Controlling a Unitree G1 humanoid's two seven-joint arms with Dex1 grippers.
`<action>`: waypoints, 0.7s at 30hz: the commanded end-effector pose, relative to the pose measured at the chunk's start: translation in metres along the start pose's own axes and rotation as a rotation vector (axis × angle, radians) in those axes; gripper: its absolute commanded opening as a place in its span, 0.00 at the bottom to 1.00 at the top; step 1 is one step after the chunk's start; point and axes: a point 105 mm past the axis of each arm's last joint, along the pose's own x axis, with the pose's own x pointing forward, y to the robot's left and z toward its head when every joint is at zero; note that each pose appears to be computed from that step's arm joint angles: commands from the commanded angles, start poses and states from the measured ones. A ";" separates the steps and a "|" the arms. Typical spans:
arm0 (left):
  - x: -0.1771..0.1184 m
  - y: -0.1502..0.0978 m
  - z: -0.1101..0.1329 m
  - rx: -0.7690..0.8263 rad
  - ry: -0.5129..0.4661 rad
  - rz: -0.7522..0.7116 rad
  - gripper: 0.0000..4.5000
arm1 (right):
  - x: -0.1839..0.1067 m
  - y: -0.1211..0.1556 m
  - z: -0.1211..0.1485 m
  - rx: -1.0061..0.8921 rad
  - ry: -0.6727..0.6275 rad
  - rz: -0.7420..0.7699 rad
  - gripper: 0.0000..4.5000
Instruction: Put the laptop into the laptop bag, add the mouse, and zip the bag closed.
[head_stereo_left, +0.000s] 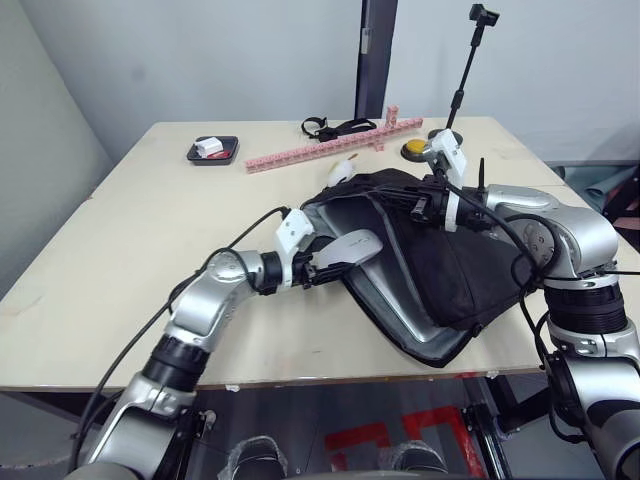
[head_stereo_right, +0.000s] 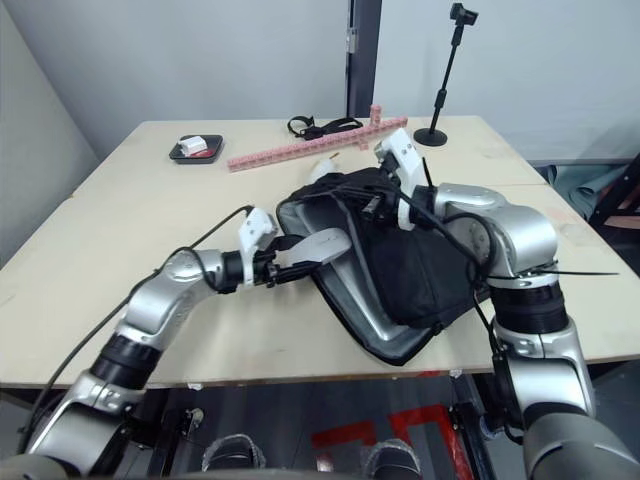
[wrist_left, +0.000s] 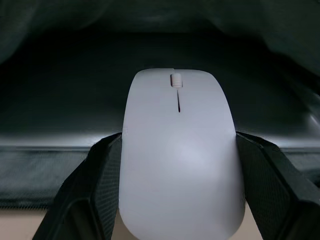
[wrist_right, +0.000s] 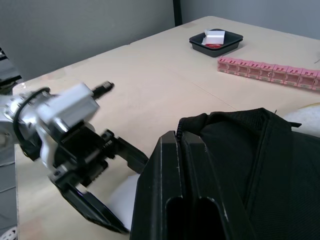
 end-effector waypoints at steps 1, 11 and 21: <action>0.019 -0.001 0.006 0.043 -0.018 -0.014 0.63 | -0.007 0.005 0.030 -0.064 -0.092 0.002 0.00; 0.065 0.003 0.006 0.030 0.001 -0.023 0.63 | -0.010 0.003 0.029 -0.063 -0.092 -0.022 0.00; 0.091 -0.001 -0.005 0.012 0.062 -0.044 0.63 | -0.008 0.007 0.029 -0.063 -0.094 -0.022 0.00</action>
